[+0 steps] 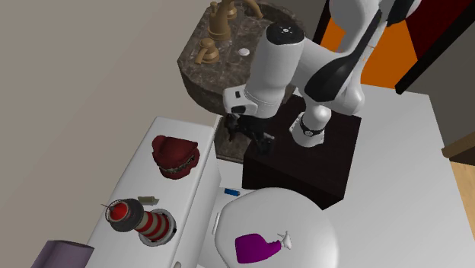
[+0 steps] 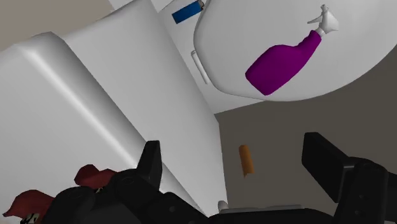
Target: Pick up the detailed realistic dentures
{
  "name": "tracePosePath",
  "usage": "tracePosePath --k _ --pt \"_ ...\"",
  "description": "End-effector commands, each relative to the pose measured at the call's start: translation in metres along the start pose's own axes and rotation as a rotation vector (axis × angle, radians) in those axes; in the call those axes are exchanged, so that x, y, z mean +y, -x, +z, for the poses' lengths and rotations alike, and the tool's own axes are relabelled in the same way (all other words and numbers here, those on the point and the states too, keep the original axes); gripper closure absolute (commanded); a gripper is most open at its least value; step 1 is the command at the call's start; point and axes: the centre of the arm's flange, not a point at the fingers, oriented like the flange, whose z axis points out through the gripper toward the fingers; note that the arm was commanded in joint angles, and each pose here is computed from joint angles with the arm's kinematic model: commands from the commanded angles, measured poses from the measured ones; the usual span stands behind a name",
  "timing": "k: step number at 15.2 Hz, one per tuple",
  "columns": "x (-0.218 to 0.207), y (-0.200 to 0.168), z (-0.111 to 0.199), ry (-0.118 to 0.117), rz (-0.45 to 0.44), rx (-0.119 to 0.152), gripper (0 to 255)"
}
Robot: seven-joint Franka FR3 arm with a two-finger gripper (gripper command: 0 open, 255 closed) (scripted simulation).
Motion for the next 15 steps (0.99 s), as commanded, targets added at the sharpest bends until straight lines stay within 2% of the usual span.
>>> tracePosePath --k 1,11,15 --pt "0.022 -0.009 0.005 0.010 0.027 0.034 0" --pt "0.126 -0.050 0.028 0.051 0.155 0.190 0" --pt "0.125 -0.045 0.049 0.051 0.155 0.190 0"
